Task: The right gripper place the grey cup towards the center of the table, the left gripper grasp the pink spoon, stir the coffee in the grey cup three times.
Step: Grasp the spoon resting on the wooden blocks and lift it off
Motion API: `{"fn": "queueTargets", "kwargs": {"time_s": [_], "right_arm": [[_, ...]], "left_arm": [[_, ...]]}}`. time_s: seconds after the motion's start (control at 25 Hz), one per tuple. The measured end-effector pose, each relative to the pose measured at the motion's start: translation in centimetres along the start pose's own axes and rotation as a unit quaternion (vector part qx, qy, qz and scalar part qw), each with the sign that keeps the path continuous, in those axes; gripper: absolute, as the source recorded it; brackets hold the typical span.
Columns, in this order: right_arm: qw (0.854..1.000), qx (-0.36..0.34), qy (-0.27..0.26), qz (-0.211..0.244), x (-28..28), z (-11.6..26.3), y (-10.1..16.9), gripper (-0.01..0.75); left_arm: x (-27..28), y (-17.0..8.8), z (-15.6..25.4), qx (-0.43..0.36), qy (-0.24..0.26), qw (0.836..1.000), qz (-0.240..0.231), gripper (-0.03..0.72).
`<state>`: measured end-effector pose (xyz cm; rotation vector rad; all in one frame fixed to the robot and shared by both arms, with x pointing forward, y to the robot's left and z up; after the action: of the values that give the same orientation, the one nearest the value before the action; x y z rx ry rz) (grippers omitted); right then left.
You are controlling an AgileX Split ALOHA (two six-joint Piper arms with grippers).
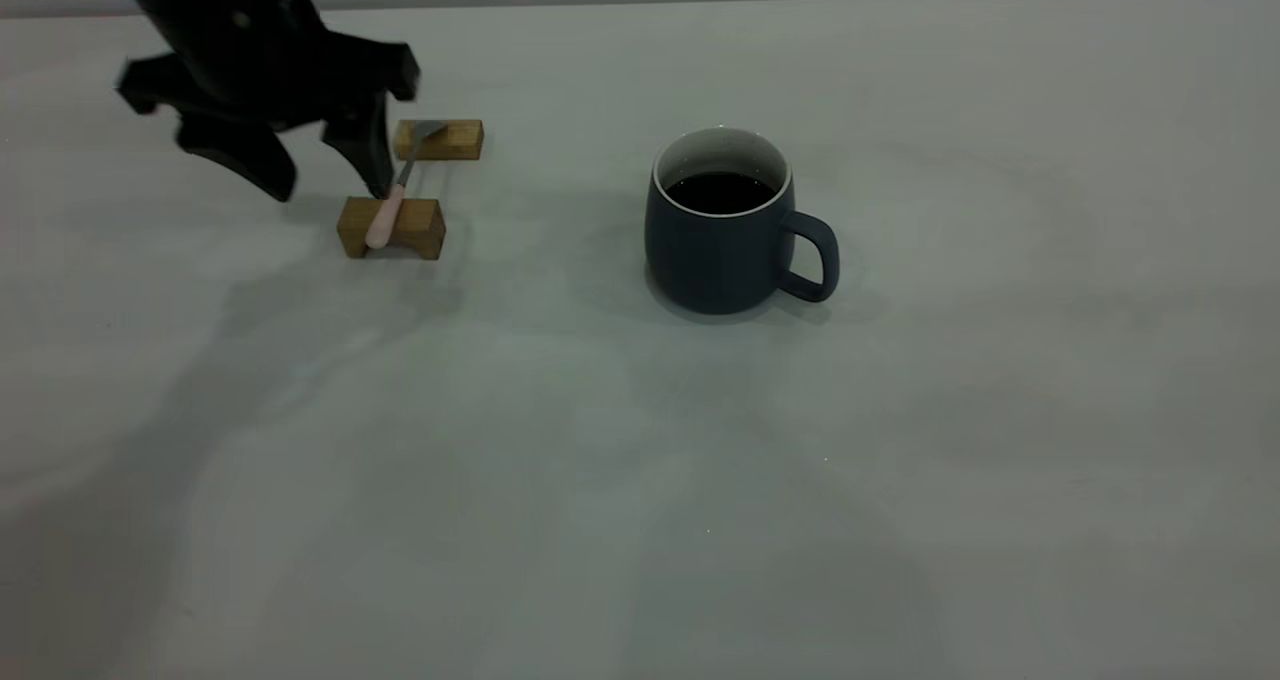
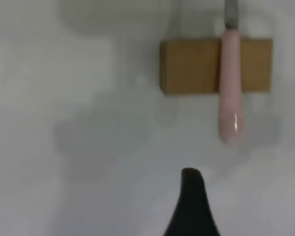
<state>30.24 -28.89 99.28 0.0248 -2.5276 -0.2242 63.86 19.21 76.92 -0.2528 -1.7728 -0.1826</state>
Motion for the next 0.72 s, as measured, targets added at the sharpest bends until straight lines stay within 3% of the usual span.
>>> {"fn": "queueTargets", "kwargs": {"time_s": [0.44,0.56,0.72], "right_arm": [[1.0,0.0,0.0,0.0,0.0,0.0,0.0,0.237],[1.0,0.0,0.0,0.0,0.0,0.0,0.0,0.237],[1.0,0.0,0.0,0.0,0.0,0.0,0.0,0.238]], "left_arm": [[-4.3,0.0,-0.6,0.007,0.017,1.0,0.003,0.588],[-5.0,0.0,-0.3,0.008,0.019,1.0,0.003,0.524],[-5.5,0.0,-0.3,0.013,0.017,1.0,0.004,0.374]]}}
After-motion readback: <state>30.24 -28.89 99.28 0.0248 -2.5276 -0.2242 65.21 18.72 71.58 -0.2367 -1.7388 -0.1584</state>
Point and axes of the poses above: a point on each arm's last joint axis where the gripper is mounted, x pointing back along that axis away from the gripper, y along the wrist's bending axis when the last joint is at zero, z = x × y, the point moved 8 cm from there along -x, pointing out along that axis toward the gripper, and after that the axes turned 13 degrees about -x, right-handed, at the moved point
